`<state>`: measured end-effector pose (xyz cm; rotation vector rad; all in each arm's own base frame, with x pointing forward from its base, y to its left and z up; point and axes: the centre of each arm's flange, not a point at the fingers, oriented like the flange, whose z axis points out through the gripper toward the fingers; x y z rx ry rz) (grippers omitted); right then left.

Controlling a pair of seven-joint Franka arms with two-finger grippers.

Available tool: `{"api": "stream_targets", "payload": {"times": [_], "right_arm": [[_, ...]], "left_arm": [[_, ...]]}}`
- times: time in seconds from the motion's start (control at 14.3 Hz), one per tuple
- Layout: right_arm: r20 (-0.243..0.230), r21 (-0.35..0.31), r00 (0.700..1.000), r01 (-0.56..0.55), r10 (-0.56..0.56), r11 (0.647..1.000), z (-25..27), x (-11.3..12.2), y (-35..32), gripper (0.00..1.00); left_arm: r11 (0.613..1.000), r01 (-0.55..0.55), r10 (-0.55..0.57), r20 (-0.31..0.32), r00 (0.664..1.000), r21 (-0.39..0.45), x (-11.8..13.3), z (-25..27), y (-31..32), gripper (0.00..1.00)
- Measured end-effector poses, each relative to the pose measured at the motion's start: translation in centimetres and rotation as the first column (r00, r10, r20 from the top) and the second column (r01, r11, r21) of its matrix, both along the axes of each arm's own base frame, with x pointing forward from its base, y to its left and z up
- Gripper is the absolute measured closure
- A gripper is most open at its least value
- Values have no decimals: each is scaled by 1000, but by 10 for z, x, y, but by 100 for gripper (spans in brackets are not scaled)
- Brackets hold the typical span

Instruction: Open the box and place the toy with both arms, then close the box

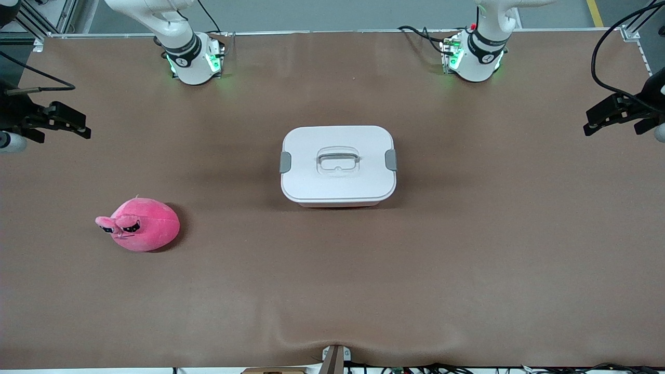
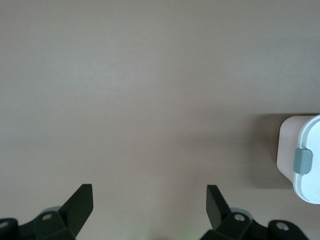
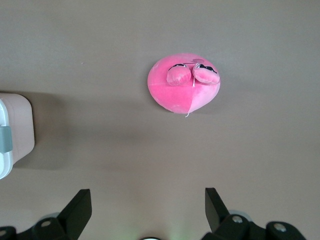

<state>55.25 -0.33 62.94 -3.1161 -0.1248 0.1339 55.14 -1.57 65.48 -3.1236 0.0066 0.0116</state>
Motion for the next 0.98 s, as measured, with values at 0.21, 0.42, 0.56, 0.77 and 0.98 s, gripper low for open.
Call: {"api": "stream_targets", "payload": {"times": [0.21,0.42,0.56,0.77,0.98], "right_arm": [[0,0,1000,0,0,1000,0,0,0,0],[0,0,1000,0,0,1000,0,0,0,0],[-1,0,1000,0,0,1000,0,0,0,0],[-7,-1,1000,0,0,1000,-6,4,0,0],[-10,-4,1000,-1,1,1000,-23,17,2,0]], "left_arm": [[1000,-2,2,0,1000,0,0,0,1,0],[1000,-2,2,0,1000,0,0,0,1,0],[1000,-2,2,-1,1000,0,0,0,1,0],[1000,1,-1,-2,1000,0,3,-3,0,0],[1000,13,-13,0,1000,-1,4,-5,-7,0]]}}
